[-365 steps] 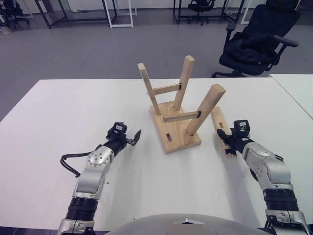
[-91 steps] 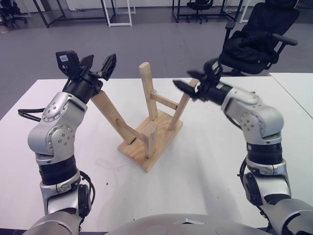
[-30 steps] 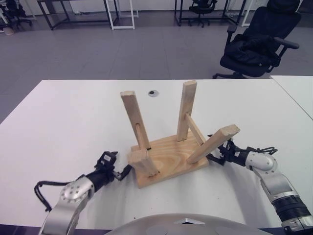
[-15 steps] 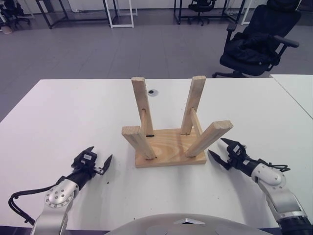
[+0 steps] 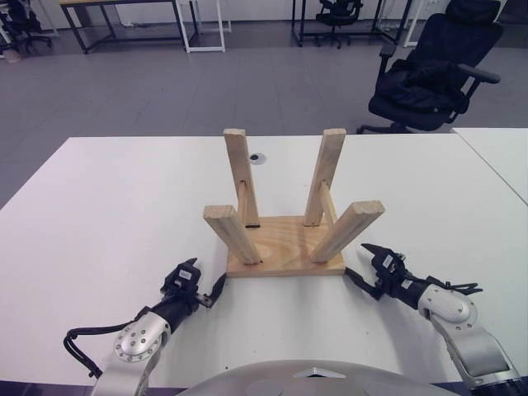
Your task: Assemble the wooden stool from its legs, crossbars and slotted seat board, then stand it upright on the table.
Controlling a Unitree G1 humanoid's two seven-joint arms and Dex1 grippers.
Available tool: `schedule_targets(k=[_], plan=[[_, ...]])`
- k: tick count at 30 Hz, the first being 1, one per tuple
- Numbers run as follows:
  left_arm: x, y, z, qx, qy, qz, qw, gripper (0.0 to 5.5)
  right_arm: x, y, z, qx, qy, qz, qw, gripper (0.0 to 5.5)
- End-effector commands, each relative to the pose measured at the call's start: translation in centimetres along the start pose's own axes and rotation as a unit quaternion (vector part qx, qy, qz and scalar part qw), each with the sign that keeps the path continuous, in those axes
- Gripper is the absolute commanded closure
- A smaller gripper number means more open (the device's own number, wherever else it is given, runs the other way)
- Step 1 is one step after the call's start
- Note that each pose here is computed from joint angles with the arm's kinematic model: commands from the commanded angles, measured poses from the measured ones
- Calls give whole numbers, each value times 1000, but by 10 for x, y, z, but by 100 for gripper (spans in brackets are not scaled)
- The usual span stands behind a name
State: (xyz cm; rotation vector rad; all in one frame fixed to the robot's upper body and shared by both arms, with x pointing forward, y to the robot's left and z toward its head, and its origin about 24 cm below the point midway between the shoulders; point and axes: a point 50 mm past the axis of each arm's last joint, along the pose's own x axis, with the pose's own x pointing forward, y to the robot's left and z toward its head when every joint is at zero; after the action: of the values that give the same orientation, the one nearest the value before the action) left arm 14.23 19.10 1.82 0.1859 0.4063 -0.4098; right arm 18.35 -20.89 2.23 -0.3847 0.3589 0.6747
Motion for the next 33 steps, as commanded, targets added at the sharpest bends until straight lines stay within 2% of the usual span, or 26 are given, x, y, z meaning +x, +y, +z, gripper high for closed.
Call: schedule_targets(k=[1, 4, 6, 11, 14, 16, 19, 23, 33], plan=[[-12, 14, -15, 8, 38, -1, 999, 118, 4, -2, -10, -6, 25, 5, 1000, 167], [-13, 34, -18, 27, 44, 20, 998, 118, 5, -7, -16, -10, 34, -10, 999, 167], [-2, 33, -15, 27, 33, 20, 999, 118, 7, -4, -16, -7, 31, -8, 999, 167], [10, -5, -12, -7, 12, -33, 999, 118, 8, 1, -13, -8, 21, 6, 1000, 167], [3, -18, -8, -23, 15, -47, 999, 118, 3, -1, -9, -5, 13, 8, 1000, 167], [1, -22, -2, -39, 10, -45, 998, 118, -1, 12, 4, 25, -19, 58, 998, 167], [1, -26, 29, -86, -37, -57, 994, 118, -8, 25, 32, 64, -63, 124, 988, 167], [-11, -24, 71, -100, -78, -114, 985, 118, -18, 15, 55, 65, -56, 150, 985, 167], [-45, -5, 82, -51, -15, -139, 989, 118, -45, -20, 84, 44, -43, 144, 988, 167]])
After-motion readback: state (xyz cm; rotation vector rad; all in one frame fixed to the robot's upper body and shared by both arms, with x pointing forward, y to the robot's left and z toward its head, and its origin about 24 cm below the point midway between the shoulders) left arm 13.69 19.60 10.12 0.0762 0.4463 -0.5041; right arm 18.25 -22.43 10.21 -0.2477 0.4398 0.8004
